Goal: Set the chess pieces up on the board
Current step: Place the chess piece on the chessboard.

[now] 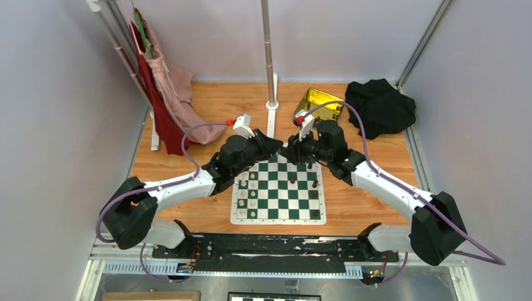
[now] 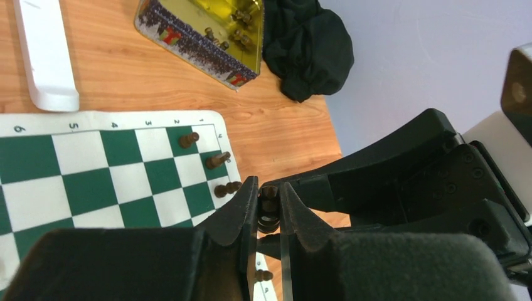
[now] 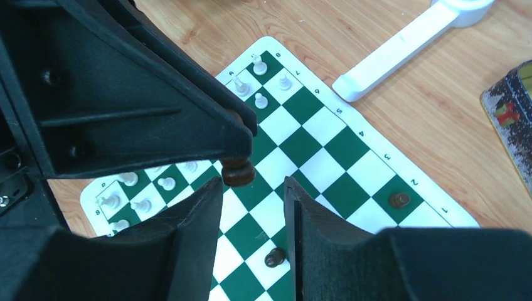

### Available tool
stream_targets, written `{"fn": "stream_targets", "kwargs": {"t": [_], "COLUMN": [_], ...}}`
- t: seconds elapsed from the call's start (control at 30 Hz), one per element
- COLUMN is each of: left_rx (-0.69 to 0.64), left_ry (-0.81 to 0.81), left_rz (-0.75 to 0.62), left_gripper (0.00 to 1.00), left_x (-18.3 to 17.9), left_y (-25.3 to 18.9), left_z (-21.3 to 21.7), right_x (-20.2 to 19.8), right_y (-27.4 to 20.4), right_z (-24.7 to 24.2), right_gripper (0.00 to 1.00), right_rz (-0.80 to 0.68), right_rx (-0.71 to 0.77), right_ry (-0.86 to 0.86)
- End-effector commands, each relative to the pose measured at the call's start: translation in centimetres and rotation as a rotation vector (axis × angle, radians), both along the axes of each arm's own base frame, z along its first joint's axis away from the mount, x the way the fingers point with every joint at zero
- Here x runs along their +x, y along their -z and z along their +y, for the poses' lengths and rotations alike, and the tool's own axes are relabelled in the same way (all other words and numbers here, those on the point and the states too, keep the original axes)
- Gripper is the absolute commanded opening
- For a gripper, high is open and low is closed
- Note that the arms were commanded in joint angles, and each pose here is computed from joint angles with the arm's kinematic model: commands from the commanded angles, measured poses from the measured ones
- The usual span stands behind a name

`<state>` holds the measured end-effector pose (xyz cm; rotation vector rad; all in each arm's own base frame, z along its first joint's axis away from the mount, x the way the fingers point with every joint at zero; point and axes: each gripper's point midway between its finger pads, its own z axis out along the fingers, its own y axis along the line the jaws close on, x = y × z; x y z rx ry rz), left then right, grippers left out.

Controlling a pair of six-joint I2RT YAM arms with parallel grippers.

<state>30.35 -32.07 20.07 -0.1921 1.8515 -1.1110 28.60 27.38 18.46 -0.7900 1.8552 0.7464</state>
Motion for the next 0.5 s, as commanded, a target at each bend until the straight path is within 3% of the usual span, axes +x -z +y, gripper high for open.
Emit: {"fn": "stream_targets", "kwargs": {"t": [0.0,0.23,0.47], "left_rx": [0.028,0.097,0.192], "left_ry": [-0.009,0.021,0.104], "left_rz": [-0.133,-0.231,-0.332], "left_gripper": [0.00,0.00,0.00], "left_x": [0.2,-0.4,-3.3], "left_y": [-3.0,-4.1,-3.0], "left_z": [0.3,-0.1,-1.8], "right_x": [-0.9,-2.6,-2.0], "right_y": [-1.5,-3.1,-4.6], "right_z": [-0.5,-2.6,-7.4], "right_gripper": [0.47,0.49,0.50], "right_rz": [-0.025,-0.063,-0.141], "right_rx": [-0.001,0.003,0.000], "right_ry": [-0.005,0.040,0.290]}}
